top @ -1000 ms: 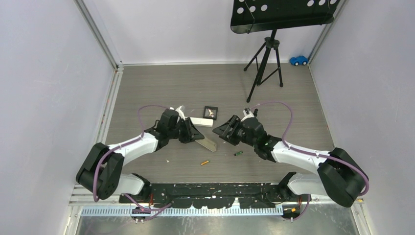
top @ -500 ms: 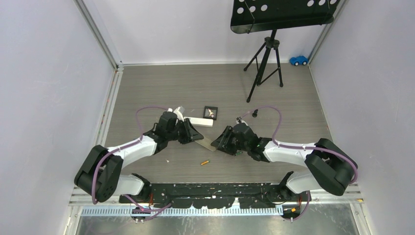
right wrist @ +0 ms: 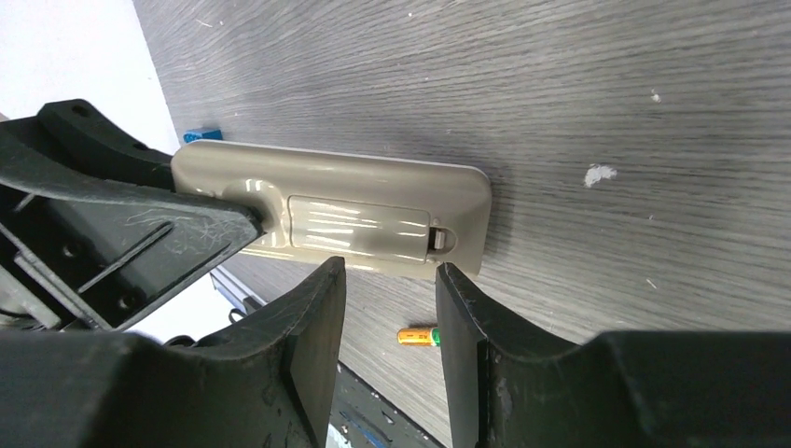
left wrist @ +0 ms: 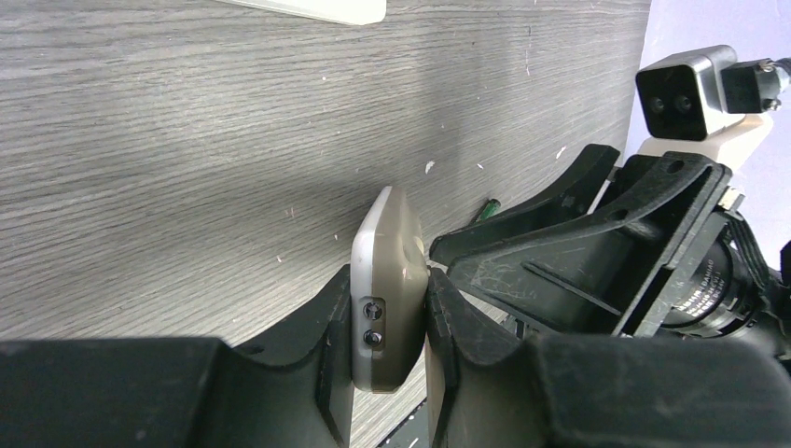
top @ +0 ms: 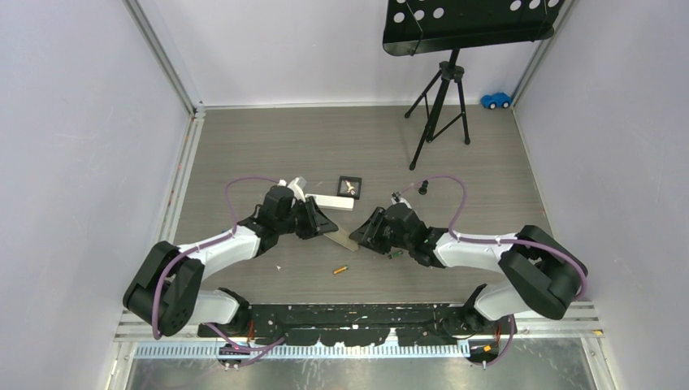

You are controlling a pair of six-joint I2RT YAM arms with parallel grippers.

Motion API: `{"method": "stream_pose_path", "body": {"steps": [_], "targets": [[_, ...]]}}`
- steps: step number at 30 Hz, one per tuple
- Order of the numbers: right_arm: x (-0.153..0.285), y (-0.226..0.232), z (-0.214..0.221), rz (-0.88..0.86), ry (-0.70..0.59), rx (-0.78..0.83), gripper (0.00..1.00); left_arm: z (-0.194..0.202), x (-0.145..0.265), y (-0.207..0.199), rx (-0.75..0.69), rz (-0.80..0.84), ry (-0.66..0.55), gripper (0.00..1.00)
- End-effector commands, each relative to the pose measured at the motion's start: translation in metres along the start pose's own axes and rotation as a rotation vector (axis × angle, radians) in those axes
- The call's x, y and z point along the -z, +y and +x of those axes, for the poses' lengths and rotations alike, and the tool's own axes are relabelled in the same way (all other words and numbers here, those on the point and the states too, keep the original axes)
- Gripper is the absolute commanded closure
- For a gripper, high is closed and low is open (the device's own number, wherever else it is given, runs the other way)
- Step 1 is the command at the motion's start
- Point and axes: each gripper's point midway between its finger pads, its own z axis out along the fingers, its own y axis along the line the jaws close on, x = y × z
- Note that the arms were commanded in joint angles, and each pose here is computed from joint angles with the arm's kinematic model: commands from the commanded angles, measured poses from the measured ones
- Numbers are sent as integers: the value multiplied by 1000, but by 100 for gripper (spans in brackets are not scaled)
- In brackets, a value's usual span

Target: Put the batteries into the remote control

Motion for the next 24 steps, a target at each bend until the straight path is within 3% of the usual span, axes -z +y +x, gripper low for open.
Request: {"method": "stream_pose_path", "body": {"steps": [1,10,24], "targets": [[-7,24,-12,-69,-46,3,54,4,1,14,-37,-38,-5,100],[-19,23,-8,-73,-19,-6,55,9,-2,11,-47,-6,21,100],[-14,23,-16,-55,-53,21,82,9,0,15,-67,-26,16,100]]}}
